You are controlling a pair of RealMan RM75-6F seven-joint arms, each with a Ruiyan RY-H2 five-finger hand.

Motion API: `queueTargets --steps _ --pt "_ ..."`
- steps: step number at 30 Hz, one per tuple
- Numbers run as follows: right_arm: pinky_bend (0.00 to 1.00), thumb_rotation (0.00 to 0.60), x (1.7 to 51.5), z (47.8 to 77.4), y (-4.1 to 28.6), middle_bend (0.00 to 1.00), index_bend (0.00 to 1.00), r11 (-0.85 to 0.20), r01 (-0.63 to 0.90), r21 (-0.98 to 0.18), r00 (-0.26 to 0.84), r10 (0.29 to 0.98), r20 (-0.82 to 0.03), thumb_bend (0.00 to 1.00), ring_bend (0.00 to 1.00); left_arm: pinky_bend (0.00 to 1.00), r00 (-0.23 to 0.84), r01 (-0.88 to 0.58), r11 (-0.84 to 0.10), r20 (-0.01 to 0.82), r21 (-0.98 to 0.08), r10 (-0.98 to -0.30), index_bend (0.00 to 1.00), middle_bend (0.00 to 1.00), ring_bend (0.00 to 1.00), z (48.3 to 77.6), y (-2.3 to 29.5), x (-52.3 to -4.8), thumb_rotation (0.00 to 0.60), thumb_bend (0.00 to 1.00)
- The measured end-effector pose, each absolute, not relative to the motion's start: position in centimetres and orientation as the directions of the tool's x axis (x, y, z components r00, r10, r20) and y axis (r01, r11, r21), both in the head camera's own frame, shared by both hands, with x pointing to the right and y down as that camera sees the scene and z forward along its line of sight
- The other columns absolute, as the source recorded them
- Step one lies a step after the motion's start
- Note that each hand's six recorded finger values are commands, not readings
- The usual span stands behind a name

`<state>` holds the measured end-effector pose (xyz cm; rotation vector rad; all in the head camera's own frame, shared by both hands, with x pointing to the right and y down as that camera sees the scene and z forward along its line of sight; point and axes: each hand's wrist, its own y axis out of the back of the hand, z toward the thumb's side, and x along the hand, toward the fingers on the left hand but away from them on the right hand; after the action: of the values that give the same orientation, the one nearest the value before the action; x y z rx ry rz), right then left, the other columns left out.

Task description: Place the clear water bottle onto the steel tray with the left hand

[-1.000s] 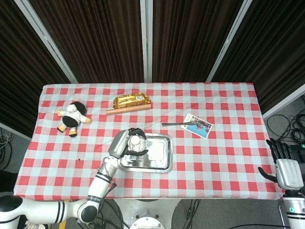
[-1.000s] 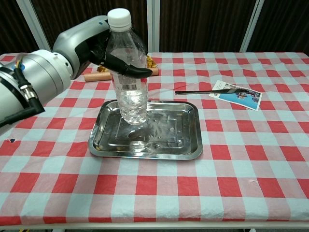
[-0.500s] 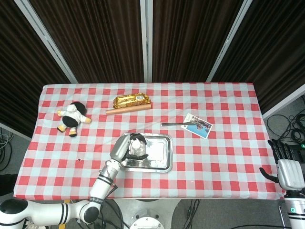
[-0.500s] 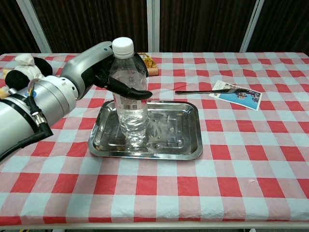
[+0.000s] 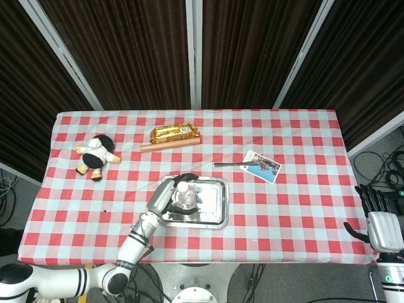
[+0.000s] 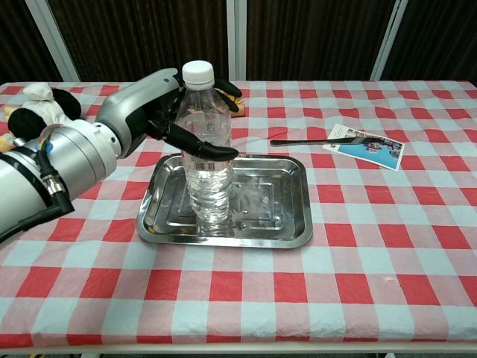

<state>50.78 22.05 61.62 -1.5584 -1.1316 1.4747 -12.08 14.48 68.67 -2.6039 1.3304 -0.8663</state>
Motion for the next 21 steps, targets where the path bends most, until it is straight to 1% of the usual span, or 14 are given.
queueTargets --steps 3,7,10,19,21 --pt "0.00 0.600 50.5 61.5 21.9 0.05 0.07 -0.371 0.131 -0.919 -0.028 0.926 -0.378 0.15 0.00 0.23 0.457 -0.725 -0.610 0.438 -0.321 -0.774 0.20 0.26 0.20 68.2 14.3 -12.2 0.600 0.03" --pt "0.00 0.600 50.3 61.4 21.7 0.05 0.07 -0.371 0.133 -0.919 -0.027 0.926 -0.377 0.15 0.00 0.23 0.451 -0.741 -0.589 0.412 -0.322 -0.792 0.19 0.25 0.18 66.9 13.6 -12.2 0.600 0.03" --pt "0.00 0.600 50.0 61.3 21.7 0.05 0.07 -0.370 0.134 -0.919 -0.019 0.926 -0.376 0.15 0.00 0.22 0.440 -0.751 -0.566 0.380 -0.341 -0.813 0.19 0.25 0.18 65.4 12.8 -12.4 0.600 0.03" --pt "0.00 0.600 49.7 61.2 21.8 0.05 0.07 -0.372 0.128 -0.919 -0.013 0.926 -0.377 0.15 0.00 0.21 0.385 -0.783 -0.468 0.272 -0.409 -0.882 0.19 0.24 0.17 60.1 8.5 -13.9 0.600 0.02" --pt "0.00 0.600 49.7 61.3 21.8 0.05 0.07 -0.374 0.127 -0.919 -0.012 0.926 -0.379 0.15 0.00 0.21 0.367 -0.786 -0.441 0.248 -0.433 -0.897 0.19 0.24 0.17 58.8 7.5 -14.5 0.600 0.05"
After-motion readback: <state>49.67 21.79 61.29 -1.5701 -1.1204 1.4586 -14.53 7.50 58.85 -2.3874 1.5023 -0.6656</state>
